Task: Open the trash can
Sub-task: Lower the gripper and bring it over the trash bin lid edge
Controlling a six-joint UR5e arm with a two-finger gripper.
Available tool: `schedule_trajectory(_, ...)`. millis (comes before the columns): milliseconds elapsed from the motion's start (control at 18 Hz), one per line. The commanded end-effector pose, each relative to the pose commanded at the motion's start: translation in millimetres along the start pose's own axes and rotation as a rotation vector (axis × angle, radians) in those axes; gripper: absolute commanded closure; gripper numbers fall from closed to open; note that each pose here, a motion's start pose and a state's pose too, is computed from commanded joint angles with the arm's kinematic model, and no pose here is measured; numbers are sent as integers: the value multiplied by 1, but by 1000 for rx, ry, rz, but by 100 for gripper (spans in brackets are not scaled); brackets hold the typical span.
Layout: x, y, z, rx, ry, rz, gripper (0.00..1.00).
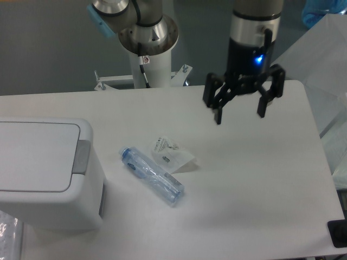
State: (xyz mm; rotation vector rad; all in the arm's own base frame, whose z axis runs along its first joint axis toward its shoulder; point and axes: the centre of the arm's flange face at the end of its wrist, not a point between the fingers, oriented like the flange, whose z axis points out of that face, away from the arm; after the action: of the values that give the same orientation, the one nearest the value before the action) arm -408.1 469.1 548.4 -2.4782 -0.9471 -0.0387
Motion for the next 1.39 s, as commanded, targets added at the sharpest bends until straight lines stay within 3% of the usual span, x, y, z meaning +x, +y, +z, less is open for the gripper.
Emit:
schedule_trajectory(278, 51, 5, 26, -40, 38, -23, 0)
schedule_trajectory(556, 74, 7, 46, -71, 59, -14, 0)
schedule_trajectory(1389, 129, 19, 59, -102, 94, 43, 0)
